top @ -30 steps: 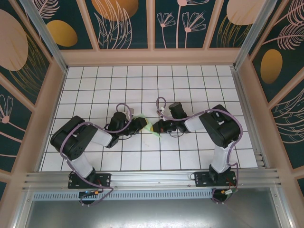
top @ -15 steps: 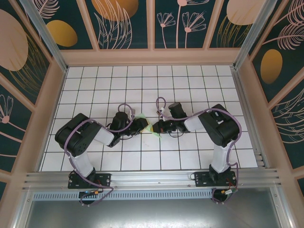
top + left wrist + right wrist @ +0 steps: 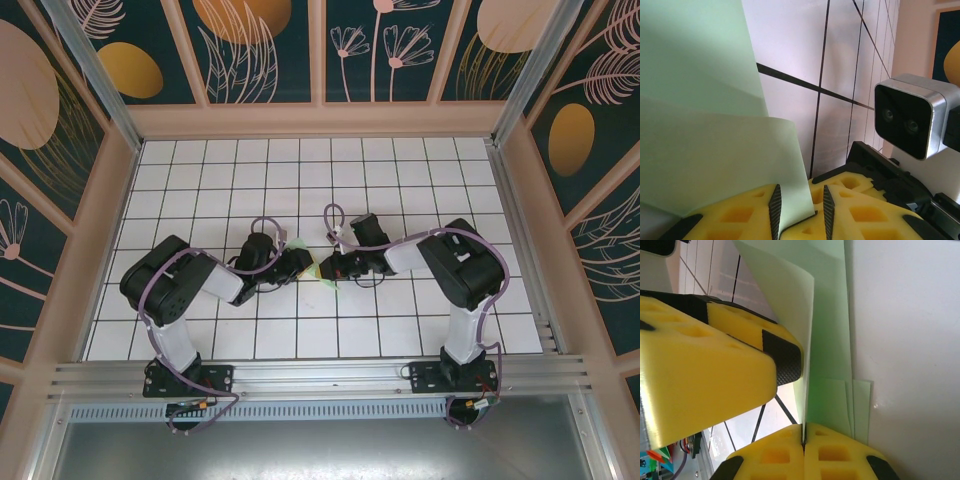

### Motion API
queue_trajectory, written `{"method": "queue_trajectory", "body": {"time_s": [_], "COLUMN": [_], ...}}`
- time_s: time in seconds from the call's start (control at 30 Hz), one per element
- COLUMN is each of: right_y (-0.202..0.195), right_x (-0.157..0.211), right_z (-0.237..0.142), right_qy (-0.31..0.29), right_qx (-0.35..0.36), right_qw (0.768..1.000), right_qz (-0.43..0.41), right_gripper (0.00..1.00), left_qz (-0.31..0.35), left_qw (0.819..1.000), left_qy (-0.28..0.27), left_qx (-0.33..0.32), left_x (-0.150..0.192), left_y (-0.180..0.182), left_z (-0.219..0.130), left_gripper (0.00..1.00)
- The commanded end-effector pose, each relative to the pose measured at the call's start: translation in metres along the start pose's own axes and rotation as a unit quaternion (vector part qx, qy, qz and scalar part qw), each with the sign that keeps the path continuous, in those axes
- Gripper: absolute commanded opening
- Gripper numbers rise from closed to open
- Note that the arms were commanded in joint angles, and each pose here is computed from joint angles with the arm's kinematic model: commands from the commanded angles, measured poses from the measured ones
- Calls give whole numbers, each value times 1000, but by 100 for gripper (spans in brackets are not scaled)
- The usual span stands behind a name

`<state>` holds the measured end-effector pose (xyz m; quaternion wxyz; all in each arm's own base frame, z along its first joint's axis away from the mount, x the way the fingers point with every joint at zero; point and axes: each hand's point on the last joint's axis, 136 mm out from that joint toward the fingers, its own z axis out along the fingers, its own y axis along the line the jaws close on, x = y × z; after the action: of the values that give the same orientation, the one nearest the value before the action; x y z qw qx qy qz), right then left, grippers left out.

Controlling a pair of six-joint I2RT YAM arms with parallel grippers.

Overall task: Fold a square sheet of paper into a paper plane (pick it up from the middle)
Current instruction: Fold the wing for the fifth time at the center of the table.

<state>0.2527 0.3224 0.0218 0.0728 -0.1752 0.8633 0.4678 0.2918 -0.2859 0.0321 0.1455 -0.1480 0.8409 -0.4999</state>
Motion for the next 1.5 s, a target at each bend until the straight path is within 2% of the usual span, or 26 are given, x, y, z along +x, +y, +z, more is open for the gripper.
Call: {"method": "queue_trajectory", "body": {"time_s": [0.0,0.3,0.43,0.57,0.77,1.13,1.27,1.47], "right_y": [-17,3,4,1,-11,-27,-19,-3], "right_x": [11,2,3,10,22,28,21,18], "right_z": [6,-16,-23,-23,-18,-8,-14,-28], "right_qy": [14,1,0,7,22,39,30,21], "right_qx": [44,23,25,26,33,70,72,70], "right_qw": [999,1000,1000,1000,999,996,997,997], "right_qz": [4,2,8,16,31,37,26,1], "right_gripper": [0,15,18,17,10,6,6,12], "left_qz": [-7,-13,-13,-14,-14,-19,-22,-33], "left_qw": [1000,999,999,999,999,998,996,992], "left_qy": [9,11,14,15,14,17,17,15], "left_qx": [-27,-49,-50,-49,-51,-65,-84,-121], "left_x": [4,5,6,7,7,7,7,6], "left_y": [15,26,27,27,28,33,40,53], "left_z": [5,6,6,6,6,7,7,7], "left_gripper": [31,30,30,30,30,30,29,27]}}
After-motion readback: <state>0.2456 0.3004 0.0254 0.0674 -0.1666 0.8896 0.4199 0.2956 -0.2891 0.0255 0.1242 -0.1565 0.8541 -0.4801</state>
